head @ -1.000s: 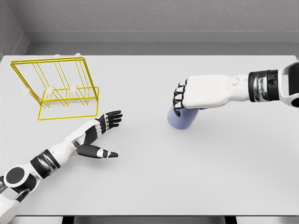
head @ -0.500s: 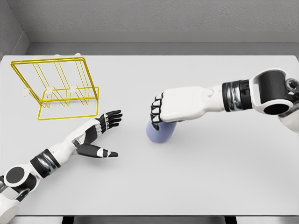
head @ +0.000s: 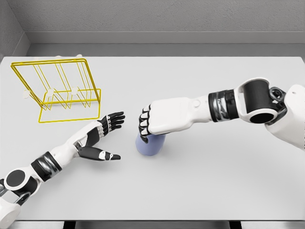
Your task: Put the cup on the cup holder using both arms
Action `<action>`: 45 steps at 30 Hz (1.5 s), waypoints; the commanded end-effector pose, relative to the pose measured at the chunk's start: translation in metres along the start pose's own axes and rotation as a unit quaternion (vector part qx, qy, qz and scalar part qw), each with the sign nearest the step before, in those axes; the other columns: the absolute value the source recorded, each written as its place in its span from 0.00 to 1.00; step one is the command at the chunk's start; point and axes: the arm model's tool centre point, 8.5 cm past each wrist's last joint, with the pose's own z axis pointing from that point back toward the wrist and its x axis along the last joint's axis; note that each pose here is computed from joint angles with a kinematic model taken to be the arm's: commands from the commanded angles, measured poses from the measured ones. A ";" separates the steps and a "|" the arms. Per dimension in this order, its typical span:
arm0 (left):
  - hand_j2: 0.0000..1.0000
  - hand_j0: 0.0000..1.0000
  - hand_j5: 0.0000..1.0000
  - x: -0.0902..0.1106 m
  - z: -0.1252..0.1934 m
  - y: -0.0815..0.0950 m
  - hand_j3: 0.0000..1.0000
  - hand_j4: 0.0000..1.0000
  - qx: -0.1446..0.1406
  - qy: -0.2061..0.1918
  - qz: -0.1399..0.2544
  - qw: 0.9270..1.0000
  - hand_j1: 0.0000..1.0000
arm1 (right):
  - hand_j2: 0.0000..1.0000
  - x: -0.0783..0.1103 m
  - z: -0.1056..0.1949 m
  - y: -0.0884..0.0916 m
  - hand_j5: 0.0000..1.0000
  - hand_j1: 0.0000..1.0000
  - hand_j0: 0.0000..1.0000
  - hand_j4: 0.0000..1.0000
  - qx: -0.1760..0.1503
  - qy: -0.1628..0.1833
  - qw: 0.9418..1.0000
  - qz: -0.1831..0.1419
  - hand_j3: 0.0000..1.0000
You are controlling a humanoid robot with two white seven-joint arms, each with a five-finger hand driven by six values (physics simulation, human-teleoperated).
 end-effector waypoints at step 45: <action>1.00 1.00 1.00 0.002 -0.044 -0.032 1.00 1.00 -0.055 -0.012 0.013 0.998 1.00 | 1.00 -0.023 0.224 0.092 1.00 1.00 1.00 1.00 -0.315 0.235 0.878 -0.274 1.00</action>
